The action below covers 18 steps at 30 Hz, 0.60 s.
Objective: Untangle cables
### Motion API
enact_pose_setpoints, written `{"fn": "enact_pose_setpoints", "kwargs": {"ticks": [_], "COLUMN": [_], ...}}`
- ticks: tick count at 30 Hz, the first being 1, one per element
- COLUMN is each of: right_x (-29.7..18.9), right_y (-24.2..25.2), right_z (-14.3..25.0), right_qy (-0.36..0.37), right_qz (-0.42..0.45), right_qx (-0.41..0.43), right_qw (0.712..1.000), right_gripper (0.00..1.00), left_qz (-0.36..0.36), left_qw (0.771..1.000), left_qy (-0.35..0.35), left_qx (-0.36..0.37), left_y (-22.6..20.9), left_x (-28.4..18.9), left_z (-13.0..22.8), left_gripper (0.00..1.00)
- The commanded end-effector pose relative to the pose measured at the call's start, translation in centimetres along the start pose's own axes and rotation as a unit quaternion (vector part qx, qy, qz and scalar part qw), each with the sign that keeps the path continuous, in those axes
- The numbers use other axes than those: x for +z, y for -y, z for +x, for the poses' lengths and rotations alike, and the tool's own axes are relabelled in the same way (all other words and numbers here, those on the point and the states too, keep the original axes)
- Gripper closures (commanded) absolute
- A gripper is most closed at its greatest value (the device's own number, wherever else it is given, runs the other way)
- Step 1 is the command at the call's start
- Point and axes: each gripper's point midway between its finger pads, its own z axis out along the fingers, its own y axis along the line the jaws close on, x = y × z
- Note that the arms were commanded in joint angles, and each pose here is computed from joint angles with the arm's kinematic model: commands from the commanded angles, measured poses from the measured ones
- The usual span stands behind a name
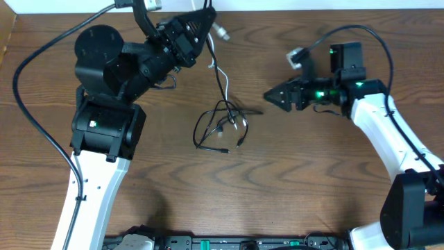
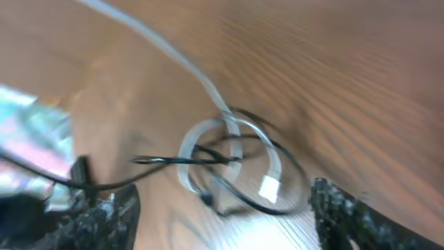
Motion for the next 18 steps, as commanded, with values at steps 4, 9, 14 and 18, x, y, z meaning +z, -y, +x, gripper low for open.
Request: {"fn": "enact_pose_setpoints", "kwargs": {"ticks": [4, 9, 14, 18], "right_x": [1.3, 2.7, 2.4, 2.2], "right_y": [-6.4, -10.6, -14.0, -15.0], "right_z": [-1.7, -1.9, -2.0, -1.9], "right_qy": [0.021, 0.025, 0.038, 0.039], "right_qz": [-0.133, -0.2, -0.274, -0.296], "right_qx": [-0.096, -0.157, -0.206, -0.218], "right_qw": [0.986, 0.967, 0.939, 0.929], "right_gripper": [0.21, 0.15, 0.16, 0.21], "left_qz": [0.057, 0.069, 0.068, 0.068], "left_qw": [0.997, 0.995, 0.995, 0.995], "left_qy": [0.036, 0.062, 0.064, 0.063], "left_qx": [-0.033, -0.031, -0.032, -0.032], "left_y": [3.2, 4.0, 3.9, 3.9], "left_x": [-0.3, -0.5, -0.5, -0.5], "left_z": [-2.3, -3.5, -3.5, -3.5], "left_gripper": [0.92, 0.92, 0.92, 0.92]}}
